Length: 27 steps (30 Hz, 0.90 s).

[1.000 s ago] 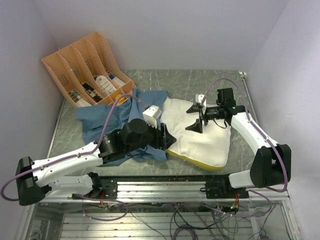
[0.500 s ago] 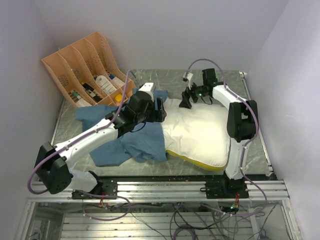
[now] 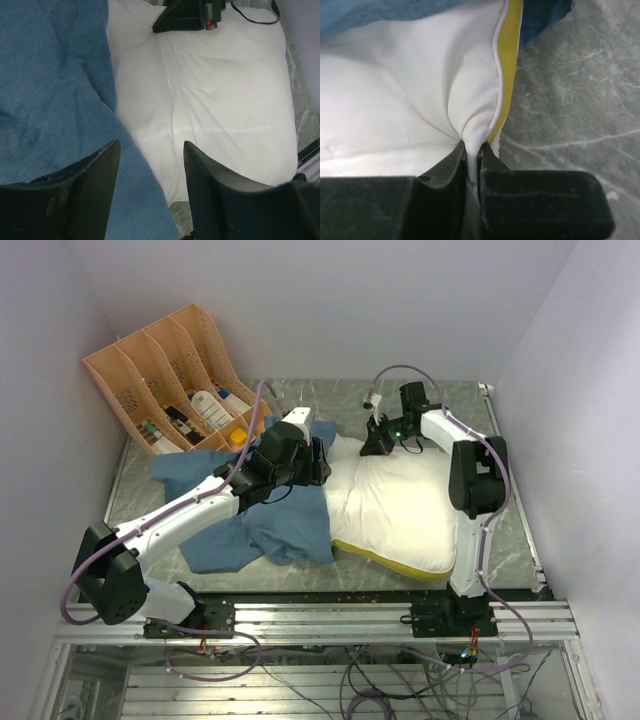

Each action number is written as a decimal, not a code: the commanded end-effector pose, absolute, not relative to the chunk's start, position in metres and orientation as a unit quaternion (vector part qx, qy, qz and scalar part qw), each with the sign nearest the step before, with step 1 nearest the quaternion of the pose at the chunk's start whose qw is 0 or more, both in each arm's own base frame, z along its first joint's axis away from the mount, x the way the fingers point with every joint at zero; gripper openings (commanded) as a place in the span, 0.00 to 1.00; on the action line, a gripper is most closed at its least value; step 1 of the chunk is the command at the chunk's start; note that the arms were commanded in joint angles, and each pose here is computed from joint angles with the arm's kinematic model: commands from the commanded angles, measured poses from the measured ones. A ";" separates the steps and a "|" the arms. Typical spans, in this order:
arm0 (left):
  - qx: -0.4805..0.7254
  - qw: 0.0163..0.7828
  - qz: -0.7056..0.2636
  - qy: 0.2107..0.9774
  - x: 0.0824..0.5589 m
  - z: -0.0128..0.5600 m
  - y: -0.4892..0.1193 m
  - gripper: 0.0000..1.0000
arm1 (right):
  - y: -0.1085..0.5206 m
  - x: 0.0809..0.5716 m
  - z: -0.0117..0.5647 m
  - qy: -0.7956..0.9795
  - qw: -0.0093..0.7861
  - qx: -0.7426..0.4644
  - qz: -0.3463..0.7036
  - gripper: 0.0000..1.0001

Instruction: Put the pillow into the pillowcase

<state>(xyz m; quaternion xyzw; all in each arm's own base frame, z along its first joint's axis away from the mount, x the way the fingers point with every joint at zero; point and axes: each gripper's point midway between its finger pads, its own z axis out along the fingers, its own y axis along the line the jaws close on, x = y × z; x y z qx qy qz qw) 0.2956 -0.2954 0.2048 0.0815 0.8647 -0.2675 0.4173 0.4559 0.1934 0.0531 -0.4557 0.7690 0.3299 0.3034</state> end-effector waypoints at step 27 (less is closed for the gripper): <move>0.012 0.588 -0.155 0.794 0.347 0.339 -0.241 0.96 | 0.249 0.349 0.248 0.598 0.540 -0.537 0.251 0.00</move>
